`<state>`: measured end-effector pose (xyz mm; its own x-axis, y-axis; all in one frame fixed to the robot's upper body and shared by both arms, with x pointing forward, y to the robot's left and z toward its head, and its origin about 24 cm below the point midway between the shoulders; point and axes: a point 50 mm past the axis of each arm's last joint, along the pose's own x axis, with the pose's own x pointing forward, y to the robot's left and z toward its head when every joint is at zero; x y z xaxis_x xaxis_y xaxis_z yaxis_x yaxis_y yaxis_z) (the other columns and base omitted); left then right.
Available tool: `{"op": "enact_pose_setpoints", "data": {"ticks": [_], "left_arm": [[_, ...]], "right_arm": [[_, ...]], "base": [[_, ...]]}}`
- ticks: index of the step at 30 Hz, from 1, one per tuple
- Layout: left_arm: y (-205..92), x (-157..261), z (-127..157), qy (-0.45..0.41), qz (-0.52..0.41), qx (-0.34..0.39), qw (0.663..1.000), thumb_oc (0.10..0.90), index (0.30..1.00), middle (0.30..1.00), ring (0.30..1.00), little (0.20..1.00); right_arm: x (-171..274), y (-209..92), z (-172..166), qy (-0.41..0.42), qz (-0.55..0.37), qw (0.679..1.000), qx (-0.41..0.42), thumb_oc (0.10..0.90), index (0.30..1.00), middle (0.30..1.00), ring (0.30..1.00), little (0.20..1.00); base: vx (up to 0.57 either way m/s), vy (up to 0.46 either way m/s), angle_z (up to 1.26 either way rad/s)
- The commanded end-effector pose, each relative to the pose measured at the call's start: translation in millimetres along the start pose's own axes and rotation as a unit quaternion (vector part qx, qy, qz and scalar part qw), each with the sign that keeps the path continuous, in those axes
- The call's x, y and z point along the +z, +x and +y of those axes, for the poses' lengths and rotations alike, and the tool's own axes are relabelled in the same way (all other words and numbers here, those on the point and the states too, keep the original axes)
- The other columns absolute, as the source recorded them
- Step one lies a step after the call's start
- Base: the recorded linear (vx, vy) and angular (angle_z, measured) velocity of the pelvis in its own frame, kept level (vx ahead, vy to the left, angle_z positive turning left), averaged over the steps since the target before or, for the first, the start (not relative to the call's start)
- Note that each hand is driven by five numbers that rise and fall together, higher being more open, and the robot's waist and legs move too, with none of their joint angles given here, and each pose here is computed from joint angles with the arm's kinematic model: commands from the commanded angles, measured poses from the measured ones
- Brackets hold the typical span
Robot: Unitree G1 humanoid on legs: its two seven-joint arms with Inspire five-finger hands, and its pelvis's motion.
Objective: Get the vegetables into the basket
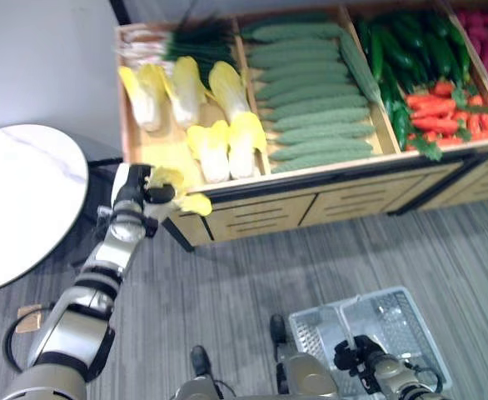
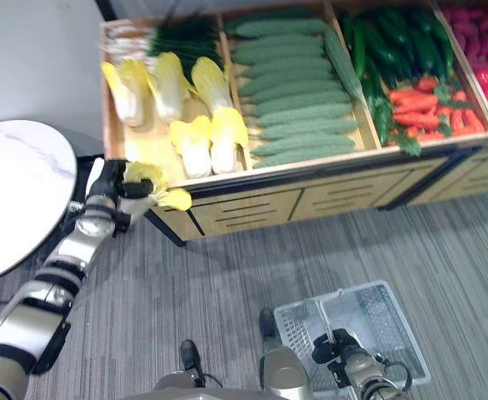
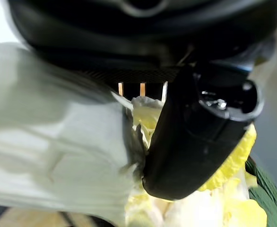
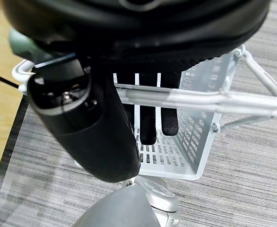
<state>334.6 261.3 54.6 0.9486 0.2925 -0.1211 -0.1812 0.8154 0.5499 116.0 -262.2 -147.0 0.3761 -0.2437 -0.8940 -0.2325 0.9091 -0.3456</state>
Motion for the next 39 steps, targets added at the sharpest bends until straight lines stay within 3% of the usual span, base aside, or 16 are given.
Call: {"op": "enact_pose_setpoints", "data": {"ticks": [1,10,14,15,19,39], "left_arm": [[13.4,33.0,39.1,-0.005,-0.06,0.067,0.996,0.4,0.3,0.3,0.3,0.3],[-28.0,16.8,23.1,-0.057,-0.102,0.01,0.993,0.4,0.3,0.3,0.3,0.3],[-28.7,16.1,23.2,-0.057,-0.101,0.01,0.993,0.4,0.3,0.3,0.3,0.3],[-58.5,5.9,12.5,-0.093,-0.112,-0.036,0.989,0.4,0.3,0.3,0.3,0.3],[-74.8,1.9,3.9,-0.121,-0.113,-0.07,0.984,0.4,0.3,0.3,0.3,0.3],[-93.6,31.5,-5.0,-0.151,-0.178,-0.128,0.964,0.4,0.3,0.3,0.3,0.3]], "right_arm": [[-9.0,-0.9,8.2,-0.012,0.012,1.0,0.019,0.4,0.3,0.3,0.3,0.3],[-20.9,-2.6,12.0,-0.002,0.035,0.999,0.032,0.4,0.3,0.3,0.3,0.3],[-21.4,-2.7,11.9,-0.002,0.036,0.999,0.032,0.4,0.3,0.3,0.3,0.3],[-25.6,-3.4,15.7,0.007,0.044,0.998,0.041,0.4,0.3,0.3,0.3,0.3],[-27.5,-3.8,16.8,0.01,0.049,0.998,0.045,0.4,0.3,0.3,0.3,0.3],[-33.9,-4.3,13.5,0.019,0.063,0.997,0.031,0.4,0.3,0.3,0.3,0.3]], "base": [[0.02,0.064,0.17],[0.01,0.078,0.17],[-0.01,0.039,0.03],[-0.03,0.118,-0.03],[-0.02,0.067,0.1],[-0.02,0.044,0.02]]}}
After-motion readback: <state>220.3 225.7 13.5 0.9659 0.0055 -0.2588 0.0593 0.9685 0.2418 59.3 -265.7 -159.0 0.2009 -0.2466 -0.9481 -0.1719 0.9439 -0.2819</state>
